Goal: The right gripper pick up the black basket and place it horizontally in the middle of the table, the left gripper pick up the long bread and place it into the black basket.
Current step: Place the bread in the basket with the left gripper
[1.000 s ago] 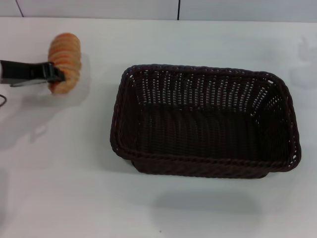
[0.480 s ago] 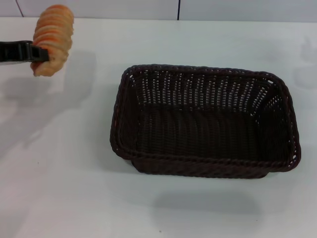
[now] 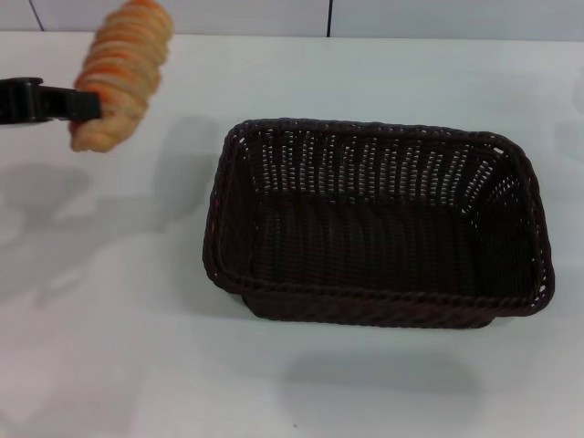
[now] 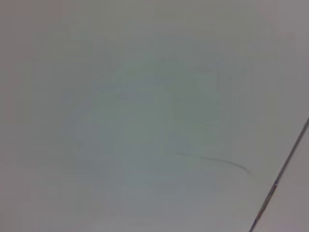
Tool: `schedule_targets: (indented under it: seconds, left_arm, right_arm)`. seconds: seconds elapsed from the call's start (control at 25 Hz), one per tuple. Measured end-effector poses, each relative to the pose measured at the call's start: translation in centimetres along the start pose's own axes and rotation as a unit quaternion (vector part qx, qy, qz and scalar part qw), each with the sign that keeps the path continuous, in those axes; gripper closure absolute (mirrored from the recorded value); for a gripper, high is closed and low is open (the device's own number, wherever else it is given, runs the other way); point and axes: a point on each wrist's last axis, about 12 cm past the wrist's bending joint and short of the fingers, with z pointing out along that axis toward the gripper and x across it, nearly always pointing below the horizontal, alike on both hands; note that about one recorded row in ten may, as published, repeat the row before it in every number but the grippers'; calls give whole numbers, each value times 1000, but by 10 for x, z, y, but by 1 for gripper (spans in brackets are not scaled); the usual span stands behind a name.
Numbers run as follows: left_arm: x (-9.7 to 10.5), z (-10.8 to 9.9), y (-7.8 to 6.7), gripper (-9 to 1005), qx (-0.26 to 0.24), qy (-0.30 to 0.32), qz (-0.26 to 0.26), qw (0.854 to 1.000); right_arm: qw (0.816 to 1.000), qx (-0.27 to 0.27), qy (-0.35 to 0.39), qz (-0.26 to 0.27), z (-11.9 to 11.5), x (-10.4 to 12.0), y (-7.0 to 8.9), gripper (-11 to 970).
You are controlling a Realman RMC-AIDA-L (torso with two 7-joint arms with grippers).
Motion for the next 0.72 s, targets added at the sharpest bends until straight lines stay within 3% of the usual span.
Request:
schedule_targets:
  seconds: [0.16,0.2,0.48,0.56,0.6,0.72]
  left_arm:
    - [2,1,-4,859,29,2,1,1000]
    - [5,5,-8,859,72,7,1,997]
    - [13,25,-12,859,163,24,-14,986]
    - [13,25,-12,858,163,24,-14,986]
    - [18,44,-10,858,198,41,-27,979]
    - [20,54,-10,858,208,47,-31,976]
  right_arm:
    - [1000,0,3,1,2,0,0,555]
    - [1000,0,5,2,4,1,0,555]
    - [1000,6,2,1,5,1,-1,556]
    - [1000,8,2,0,6,1,-1,556]
    - [1000,9,0,0,6,0,-1,556]
    - [1000,11,-1,0,6,0,-2,556]
